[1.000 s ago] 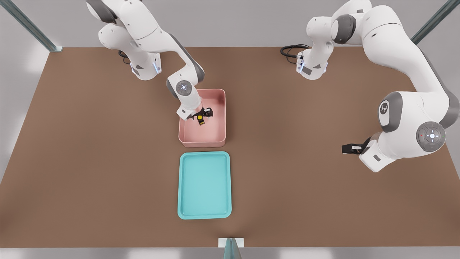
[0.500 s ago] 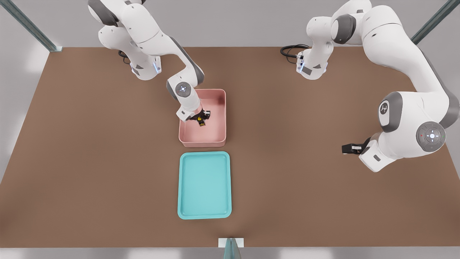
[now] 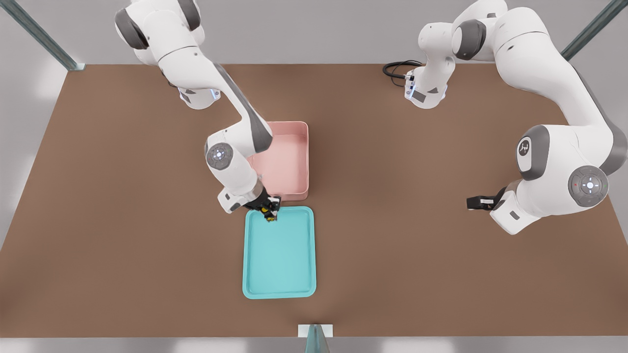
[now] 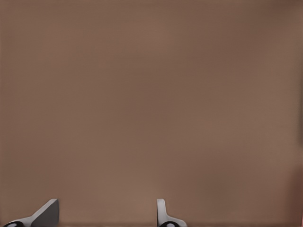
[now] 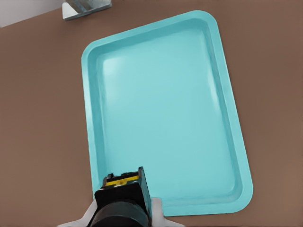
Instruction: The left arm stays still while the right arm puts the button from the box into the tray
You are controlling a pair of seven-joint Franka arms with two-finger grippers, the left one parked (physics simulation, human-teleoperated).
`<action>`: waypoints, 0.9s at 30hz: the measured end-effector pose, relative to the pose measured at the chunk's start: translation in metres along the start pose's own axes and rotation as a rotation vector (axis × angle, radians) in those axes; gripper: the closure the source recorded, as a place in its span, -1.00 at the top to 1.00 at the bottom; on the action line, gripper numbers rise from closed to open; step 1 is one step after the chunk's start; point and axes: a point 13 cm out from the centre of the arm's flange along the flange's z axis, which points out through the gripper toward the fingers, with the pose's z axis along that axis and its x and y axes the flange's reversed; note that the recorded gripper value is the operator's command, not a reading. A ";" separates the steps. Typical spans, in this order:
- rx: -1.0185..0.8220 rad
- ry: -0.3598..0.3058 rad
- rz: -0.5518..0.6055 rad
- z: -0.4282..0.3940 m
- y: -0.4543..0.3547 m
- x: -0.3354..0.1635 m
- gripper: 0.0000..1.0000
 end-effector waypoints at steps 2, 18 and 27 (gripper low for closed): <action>0.025 0.007 -0.001 0.026 -0.020 -0.030 -0.17; 0.024 -0.075 -0.152 -0.161 -0.028 -0.101 1.00; 0.235 0.124 -0.031 -0.271 -0.258 -0.094 1.00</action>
